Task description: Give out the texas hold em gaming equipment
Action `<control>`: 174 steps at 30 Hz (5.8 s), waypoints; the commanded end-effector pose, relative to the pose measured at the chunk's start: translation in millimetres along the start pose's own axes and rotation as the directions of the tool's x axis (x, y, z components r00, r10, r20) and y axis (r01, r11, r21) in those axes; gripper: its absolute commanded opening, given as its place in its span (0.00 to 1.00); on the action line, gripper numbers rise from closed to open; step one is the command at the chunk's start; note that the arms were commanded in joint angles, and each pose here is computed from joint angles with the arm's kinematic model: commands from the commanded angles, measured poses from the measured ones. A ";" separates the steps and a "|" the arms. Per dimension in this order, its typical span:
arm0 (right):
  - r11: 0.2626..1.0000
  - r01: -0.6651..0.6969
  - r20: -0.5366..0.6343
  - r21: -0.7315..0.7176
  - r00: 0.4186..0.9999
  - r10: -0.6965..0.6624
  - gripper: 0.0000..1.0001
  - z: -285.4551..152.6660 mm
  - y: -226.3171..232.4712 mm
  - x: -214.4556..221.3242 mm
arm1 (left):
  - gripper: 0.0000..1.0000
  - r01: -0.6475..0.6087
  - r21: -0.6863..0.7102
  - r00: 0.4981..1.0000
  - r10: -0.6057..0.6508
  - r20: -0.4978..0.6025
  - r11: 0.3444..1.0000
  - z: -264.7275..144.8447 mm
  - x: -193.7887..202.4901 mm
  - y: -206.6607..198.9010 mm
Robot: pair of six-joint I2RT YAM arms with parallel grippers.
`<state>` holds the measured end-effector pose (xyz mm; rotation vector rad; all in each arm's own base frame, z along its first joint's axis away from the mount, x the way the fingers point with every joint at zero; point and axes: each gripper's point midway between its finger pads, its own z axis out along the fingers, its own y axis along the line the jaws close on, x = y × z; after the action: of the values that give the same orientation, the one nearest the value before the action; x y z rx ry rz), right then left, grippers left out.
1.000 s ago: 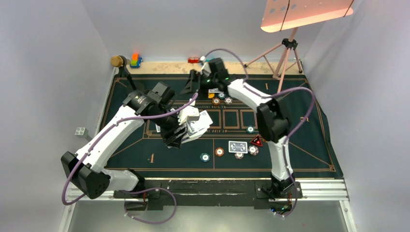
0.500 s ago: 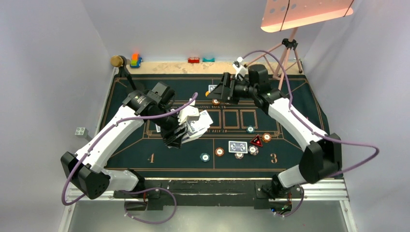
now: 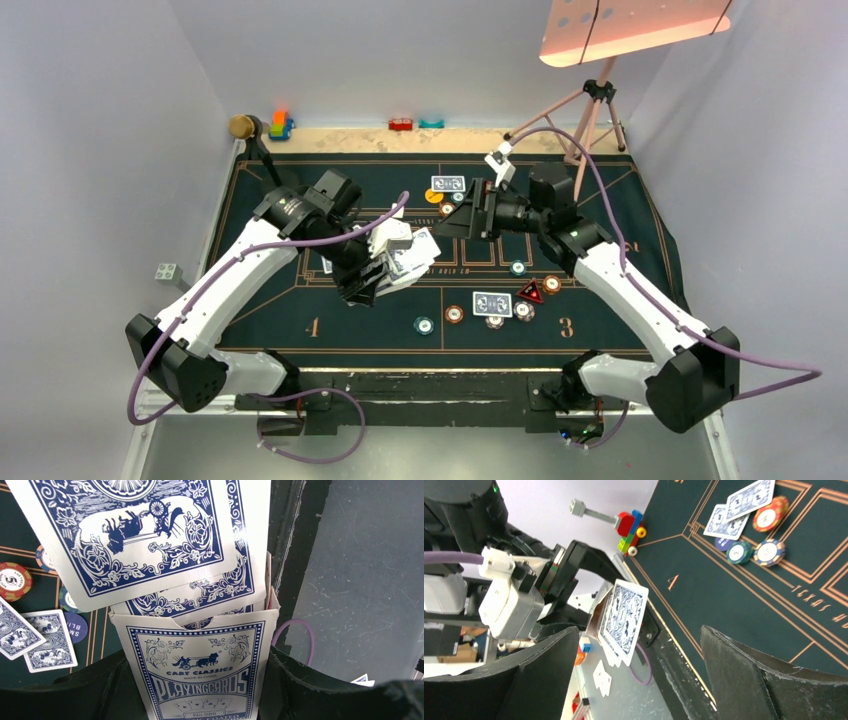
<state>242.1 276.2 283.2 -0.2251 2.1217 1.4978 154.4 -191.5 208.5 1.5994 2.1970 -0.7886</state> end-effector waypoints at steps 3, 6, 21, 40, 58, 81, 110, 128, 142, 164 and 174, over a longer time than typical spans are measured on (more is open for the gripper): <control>0.999 0.015 -0.013 -0.031 1.000 -0.015 0.95 20.0 10.0 8.1 | 0.00 -0.022 -0.004 0.998 0.022 0.056 1.000 -6.2 -13.1 -3.1; 0.999 0.021 -0.004 -0.028 1.000 -0.022 0.88 24.7 11.4 3.2 | 0.00 -0.022 -0.005 0.998 0.023 0.057 1.000 -6.6 -13.5 -3.0; 1.000 0.013 0.002 -0.018 1.000 -0.013 0.31 30.0 9.5 -2.8 | 0.00 -0.022 -0.003 0.998 0.022 0.052 1.000 -6.3 -12.4 -3.2; 0.999 0.022 0.030 0.033 0.999 -0.023 0.15 20.8 5.2 -6.5 | 0.00 -0.021 -0.001 0.998 0.021 0.054 1.000 -5.8 -12.9 -3.1; 0.996 0.059 -0.098 -0.067 0.993 -0.065 0.83 40.1 32.6 15.9 | 0.00 -0.022 -0.005 0.998 0.023 0.054 1.000 -5.2 -13.7 -1.6; 0.997 0.075 -0.163 0.028 0.984 -0.069 0.53 41.4 11.9 34.1 | 0.00 -0.017 -0.005 0.998 0.018 0.059 1.000 -6.6 -18.0 -0.3; 0.987 0.135 -0.037 0.082 0.990 -0.133 0.11 20.7 31.8 3.4 | 0.00 -0.020 -0.002 0.998 0.020 0.053 1.000 -6.5 -14.6 -2.3; 0.988 0.152 0.036 0.023 0.988 -0.153 0.00 3.7 60.4 -21.2 | 0.00 -0.016 -0.004 0.999 0.016 0.049 1.000 -5.4 -14.9 -0.4; 0.993 -0.004 0.258 0.117 0.966 -0.027 0.00 -9.0 -17.4 -119.5 | 0.00 -0.025 -0.005 0.999 0.025 0.046 1.000 -6.4 -14.5 -0.6; 0.874 -0.191 0.215 0.446 0.971 0.102 0.00 142.2 -287.8 -206.1 | 0.00 -0.021 0.000 0.999 0.020 0.049 1.000 -6.2 -15.5 -1.1; 0.827 -0.188 0.123 0.530 0.982 0.144 0.25 141.0 -315.0 -163.7 | 0.00 -0.008 -0.003 0.999 0.008 0.038 1.000 -4.1 -12.2 0.0</control>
<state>567.3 265.3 72.2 0.2676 2.4210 0.9746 155.9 -192.5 209.2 1.5985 2.1972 -0.7881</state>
